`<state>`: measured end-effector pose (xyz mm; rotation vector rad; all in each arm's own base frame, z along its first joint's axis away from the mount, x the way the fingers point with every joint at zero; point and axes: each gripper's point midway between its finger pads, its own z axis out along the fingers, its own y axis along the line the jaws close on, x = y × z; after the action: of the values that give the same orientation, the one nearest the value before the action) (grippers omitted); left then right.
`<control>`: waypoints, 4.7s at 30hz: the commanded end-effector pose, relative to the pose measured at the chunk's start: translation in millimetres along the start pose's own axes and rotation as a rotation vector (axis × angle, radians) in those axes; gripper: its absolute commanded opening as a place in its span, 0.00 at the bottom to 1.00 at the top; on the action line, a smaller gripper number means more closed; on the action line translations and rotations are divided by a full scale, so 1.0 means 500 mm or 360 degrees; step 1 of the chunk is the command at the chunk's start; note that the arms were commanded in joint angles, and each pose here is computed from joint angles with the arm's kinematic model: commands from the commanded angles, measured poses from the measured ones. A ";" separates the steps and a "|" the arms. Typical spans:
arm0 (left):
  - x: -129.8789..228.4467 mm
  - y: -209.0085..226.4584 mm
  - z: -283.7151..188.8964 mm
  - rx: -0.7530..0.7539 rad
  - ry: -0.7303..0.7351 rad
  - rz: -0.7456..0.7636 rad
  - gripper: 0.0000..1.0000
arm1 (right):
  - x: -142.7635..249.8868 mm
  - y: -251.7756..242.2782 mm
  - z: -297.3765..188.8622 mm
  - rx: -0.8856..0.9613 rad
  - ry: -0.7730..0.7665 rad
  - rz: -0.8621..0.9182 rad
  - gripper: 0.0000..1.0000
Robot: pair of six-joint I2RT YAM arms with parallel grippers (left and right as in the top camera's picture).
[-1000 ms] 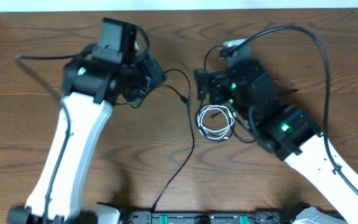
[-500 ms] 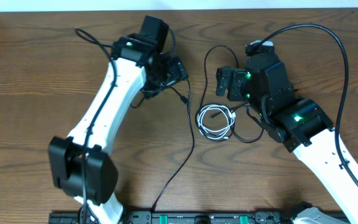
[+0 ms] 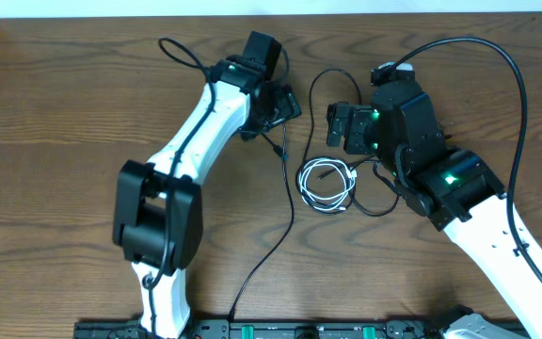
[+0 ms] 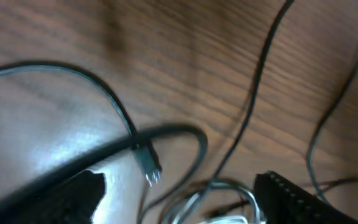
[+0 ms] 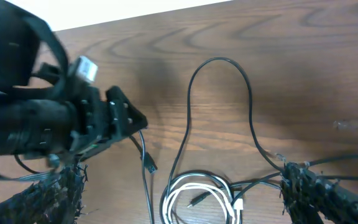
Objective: Untangle cables
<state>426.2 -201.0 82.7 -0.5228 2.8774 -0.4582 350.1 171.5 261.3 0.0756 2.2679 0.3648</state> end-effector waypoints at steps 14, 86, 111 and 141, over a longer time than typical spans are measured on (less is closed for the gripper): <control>-0.039 -0.003 0.022 -0.0008 -0.0119 0.0020 0.63 | -0.016 0.003 -0.010 -0.0008 -0.0033 0.0025 0.99; -0.044 0.018 0.050 -0.0159 -0.0307 -0.0170 0.12 | -0.030 0.013 -0.010 -0.0042 -0.0079 0.0035 0.99; -0.131 -0.127 -0.493 0.0766 -0.0986 0.0077 0.07 | -0.031 0.014 -0.010 -0.0048 -0.0079 0.0036 0.99; -0.432 0.129 -0.913 0.0956 -0.1942 -0.0087 0.07 | -0.026 0.012 -0.010 -0.0040 -0.0065 0.0033 0.99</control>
<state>482.9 44.0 512.4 -0.5226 1.4628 -0.6988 353.4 174.4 266.5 0.0757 2.2433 0.3846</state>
